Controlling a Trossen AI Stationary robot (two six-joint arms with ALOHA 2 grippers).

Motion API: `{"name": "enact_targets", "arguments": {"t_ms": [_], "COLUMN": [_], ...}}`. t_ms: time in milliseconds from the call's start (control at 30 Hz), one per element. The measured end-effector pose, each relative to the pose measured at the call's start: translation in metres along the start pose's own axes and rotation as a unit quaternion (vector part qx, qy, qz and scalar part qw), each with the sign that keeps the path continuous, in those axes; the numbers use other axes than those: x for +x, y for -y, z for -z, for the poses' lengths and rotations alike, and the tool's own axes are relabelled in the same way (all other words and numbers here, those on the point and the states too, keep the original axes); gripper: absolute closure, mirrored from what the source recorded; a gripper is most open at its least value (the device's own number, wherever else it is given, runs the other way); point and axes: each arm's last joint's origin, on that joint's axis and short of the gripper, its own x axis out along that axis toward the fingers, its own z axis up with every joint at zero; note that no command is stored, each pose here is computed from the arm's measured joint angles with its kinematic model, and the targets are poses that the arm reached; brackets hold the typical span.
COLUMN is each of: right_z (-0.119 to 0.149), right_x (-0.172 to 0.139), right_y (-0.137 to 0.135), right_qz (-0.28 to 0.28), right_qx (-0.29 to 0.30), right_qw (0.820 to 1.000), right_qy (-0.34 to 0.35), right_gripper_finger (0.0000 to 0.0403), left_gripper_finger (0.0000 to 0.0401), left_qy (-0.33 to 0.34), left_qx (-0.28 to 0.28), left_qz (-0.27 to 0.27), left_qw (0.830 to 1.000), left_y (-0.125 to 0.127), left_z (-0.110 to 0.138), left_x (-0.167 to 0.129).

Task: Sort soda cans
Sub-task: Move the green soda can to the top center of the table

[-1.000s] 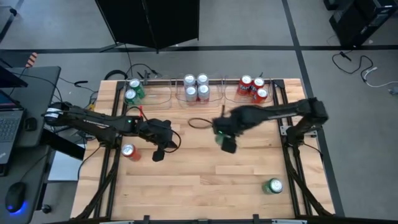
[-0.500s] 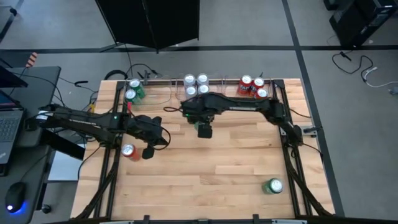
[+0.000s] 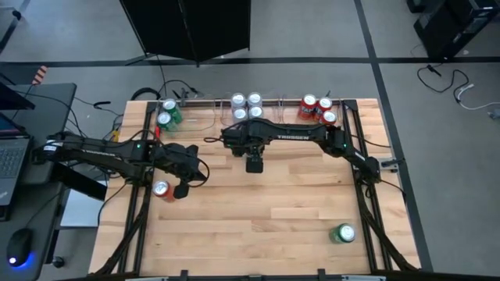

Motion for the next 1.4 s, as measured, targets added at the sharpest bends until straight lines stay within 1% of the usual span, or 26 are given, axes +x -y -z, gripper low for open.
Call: {"name": "enact_targets", "arguments": {"t_ms": [233, 267, 367, 433, 467, 600, 700, 833, 900, 1067, 1133, 1233, 1300, 1400], "right_z": [-0.003, -0.005, -0.006, -0.007, -0.008, -0.011, -0.01, -0.003, 0.005, 0.027, 0.032, 0.043, 0.054, 0.073], "right_x": [0.001, 0.001, 0.001, 0.001, 0.001, 0.0, -0.008, -0.034, -0.048, -0.081, -0.093, -0.107, -0.114, -0.116], "right_y": [0.004, 0.004, 0.007, 0.007, 0.008, 0.006, 0.004, -0.005, -0.014, -0.036, -0.046, -0.066, -0.082, -0.108], "right_qz": [0.001, 0.002, 0.003, 0.003, 0.003, 0.004, 0.003, 0.001, 0.0, -0.006, -0.016, -0.04, -0.044, -0.044], "right_qx": [0.007, 0.011, 0.023, 0.029, 0.031, 0.03, 0.027, 0.024, 0.026, 0.062, 0.08, 0.095, 0.099, 0.108], "right_qw": [1.0, 1.0, 0.999, 0.999, 0.999, 0.998, 0.998, 0.999, 0.999, 0.997, 0.995, 0.993, 0.992, 0.992], "right_qy": [0.018, 0.024, 0.034, 0.038, 0.042, 0.056, 0.055, 0.041, 0.046, 0.042, 0.055, 0.062, 0.062, 0.045], "right_gripper_finger": [0.0115, 0.0101, 0.0039, 0.0018, 0.0018, 0.0042, 0.0058, 0.0079, 0.0091, 0.0132, 0.0152, 0.0194, 0.023, 0.0291], "left_gripper_finger": [0.0401, 0.0401, 0.0401, 0.0401, 0.0401, 0.0401, 0.0401, 0.04, 0.04, 0.04, 0.04, 0.04, 0.04, 0.04], "left_qy": [-0.002, -0.003, -0.006, -0.009, -0.012, -0.014, -0.015, -0.016, -0.017, -0.019, -0.019, -0.02, -0.024, -0.026], "left_qx": [0.0, 0.0, 0.0, 0.001, 0.001, 0.001, 0.001, 0.001, 0.002, 0.005, 0.01, 0.011, 0.01, 0.008], "left_qz": [0.0, 0.0, 0.0, 0.0, 0.0, 0.0, 0.0, 0.0, 0.0, 0.002, 0.002, 0.002, 0.002, 0.001], "left_qw": [1.0, 1.0, 1.0, 1.0, 1.0, 1.0, 1.0, 1.0, 1.0, 1.0, 1.0, 1.0, 1.0, 1.0], "left_y": [0.0, 0.0, 0.0, 0.0, 0.0, 0.0, 0.0, 0.0, 0.0, 0.0, 0.0, 0.0, 0.0, 0.0], "left_z": [0.0, 0.0, 0.001, 0.002, 0.002, 0.003, 0.003, 0.003, 0.003, 0.004, 0.004, 0.004, 0.005, 0.005], "left_x": [0.0, 0.0, 0.0, 0.0, 0.0, 0.0, 0.0, 0.0, 0.0, 0.0, 0.0, 0.0, 0.0, 0.0]}}
